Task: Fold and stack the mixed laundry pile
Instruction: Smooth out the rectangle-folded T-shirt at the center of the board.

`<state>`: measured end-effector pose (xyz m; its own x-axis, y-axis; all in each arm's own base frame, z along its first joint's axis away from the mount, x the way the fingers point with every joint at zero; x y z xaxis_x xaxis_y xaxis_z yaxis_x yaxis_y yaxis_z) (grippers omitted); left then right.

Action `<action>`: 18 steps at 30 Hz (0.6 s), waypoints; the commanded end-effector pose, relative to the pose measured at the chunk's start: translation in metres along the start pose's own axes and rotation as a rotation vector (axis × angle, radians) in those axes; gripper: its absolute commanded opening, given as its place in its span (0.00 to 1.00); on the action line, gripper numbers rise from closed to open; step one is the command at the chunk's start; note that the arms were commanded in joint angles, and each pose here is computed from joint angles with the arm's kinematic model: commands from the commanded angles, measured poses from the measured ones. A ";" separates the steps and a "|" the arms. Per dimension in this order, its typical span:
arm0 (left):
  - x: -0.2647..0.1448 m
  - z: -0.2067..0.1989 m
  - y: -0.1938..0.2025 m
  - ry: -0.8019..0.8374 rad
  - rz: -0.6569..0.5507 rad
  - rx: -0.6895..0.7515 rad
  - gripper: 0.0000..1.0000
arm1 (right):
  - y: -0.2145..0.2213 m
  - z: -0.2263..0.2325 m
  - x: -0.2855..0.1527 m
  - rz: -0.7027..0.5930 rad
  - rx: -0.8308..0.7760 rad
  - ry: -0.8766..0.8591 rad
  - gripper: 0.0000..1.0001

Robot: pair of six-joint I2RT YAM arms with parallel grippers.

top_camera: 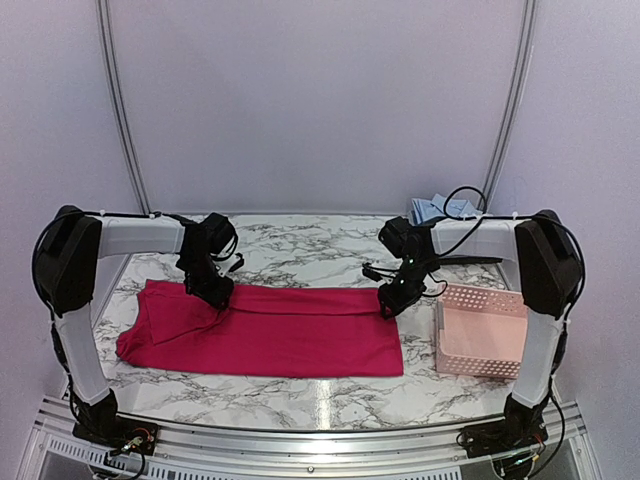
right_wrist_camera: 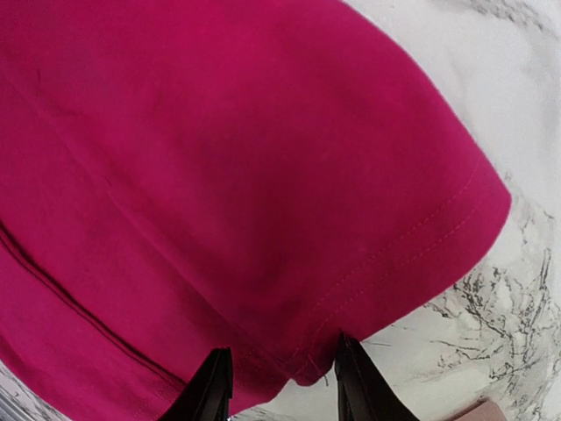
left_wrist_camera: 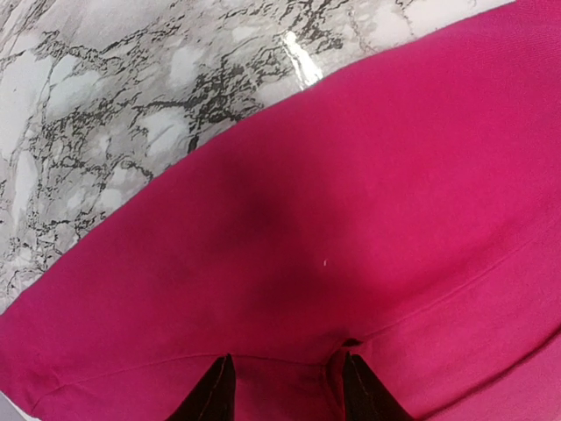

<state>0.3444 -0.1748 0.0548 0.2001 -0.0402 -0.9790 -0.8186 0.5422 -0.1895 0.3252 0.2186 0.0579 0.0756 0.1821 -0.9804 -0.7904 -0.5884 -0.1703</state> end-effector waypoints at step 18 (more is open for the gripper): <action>-0.024 0.009 0.004 -0.060 0.000 -0.005 0.00 | -0.005 -0.004 -0.013 -0.013 -0.008 0.053 0.00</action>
<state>0.3446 -0.1702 0.0576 0.2102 -0.0066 -0.9776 -0.8154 0.5505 -0.1790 0.3243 0.2136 0.0508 0.0695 0.1474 -0.9866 -0.7911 -0.5944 -0.1445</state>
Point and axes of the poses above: each gripper's point midway between its finger pads, its own x axis out along the fingers, its own z axis along the line the jaws close on, y = z × x, the point moved 2 cm from there along -x, back along the fingers, and after that the axes turned 2 degrees about x, right-handed, at the moved point
